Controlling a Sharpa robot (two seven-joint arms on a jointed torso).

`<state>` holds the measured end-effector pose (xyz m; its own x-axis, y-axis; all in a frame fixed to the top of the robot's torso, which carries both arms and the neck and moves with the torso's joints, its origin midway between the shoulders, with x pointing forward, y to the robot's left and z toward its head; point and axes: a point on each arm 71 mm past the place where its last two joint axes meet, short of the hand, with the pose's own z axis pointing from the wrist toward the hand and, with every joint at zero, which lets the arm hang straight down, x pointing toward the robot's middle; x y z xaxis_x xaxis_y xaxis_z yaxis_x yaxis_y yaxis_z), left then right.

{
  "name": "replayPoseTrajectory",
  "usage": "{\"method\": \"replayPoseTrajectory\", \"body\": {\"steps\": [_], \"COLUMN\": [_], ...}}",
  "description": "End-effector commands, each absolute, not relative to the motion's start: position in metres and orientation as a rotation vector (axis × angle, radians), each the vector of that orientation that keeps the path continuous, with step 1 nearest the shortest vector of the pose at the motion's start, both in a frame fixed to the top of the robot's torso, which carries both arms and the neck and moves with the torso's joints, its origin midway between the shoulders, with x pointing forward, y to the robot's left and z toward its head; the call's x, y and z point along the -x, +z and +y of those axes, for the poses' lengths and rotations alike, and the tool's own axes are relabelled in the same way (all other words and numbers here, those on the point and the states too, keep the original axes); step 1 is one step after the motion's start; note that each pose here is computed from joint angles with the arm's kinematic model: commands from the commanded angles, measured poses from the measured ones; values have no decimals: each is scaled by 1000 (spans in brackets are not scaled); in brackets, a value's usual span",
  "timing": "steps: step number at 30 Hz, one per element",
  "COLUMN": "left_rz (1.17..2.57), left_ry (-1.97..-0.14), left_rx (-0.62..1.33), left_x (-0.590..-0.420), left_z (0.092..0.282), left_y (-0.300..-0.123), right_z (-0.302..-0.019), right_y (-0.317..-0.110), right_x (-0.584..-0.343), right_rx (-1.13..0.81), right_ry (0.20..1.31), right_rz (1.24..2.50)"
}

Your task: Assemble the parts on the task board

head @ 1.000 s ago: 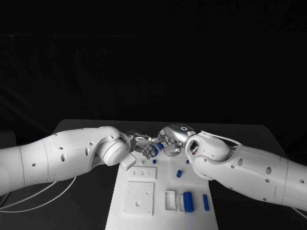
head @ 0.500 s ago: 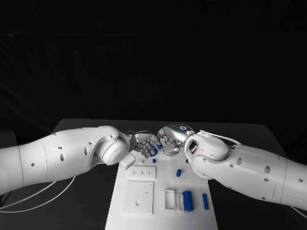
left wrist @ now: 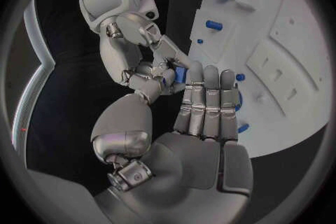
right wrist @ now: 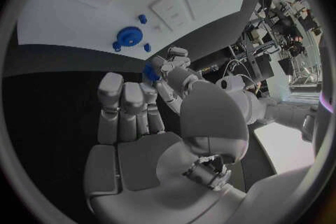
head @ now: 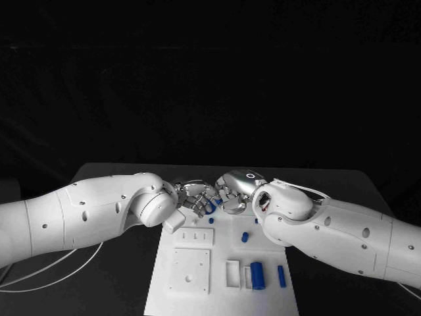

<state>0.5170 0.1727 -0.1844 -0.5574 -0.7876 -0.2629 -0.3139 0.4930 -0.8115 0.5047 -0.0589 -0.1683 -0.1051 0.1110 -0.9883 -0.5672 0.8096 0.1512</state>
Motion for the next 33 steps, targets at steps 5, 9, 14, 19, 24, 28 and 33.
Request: {"method": "replayPoseTrajectory", "body": {"steps": [5, 9, 14, 19, 24, 28, 33], "left_rz": [2132, 2137, 2125, 2123, 2130, 2133, 2134], "left_ry": [-1033, -1026, -1036, -1033, -1025, -1008, -990], "left_rx": [828, 816, 814, 816, 807, 803, 802], "left_x": [-513, -513, -514, -514, -514, -515, -515], "left_z": [159, 160, 160, 161, 159, 159, 159], "left_y": [-179, -179, -179, -179, -179, -179, -180], "right_z": [-57, -57, -57, -56, -55, -54, -56], "right_y": [-173, -174, -174, -174, -174, -174, -174], "right_x": [-503, -503, -503, -502, -501, -500, -501], "right_rx": [398, 398, 399, 401, 401, 401, 398], "right_ry": [587, 586, 587, 588, 590, 591, 584], "right_rz": [1608, 1609, 1609, 1611, 1612, 1610, 1610]}}
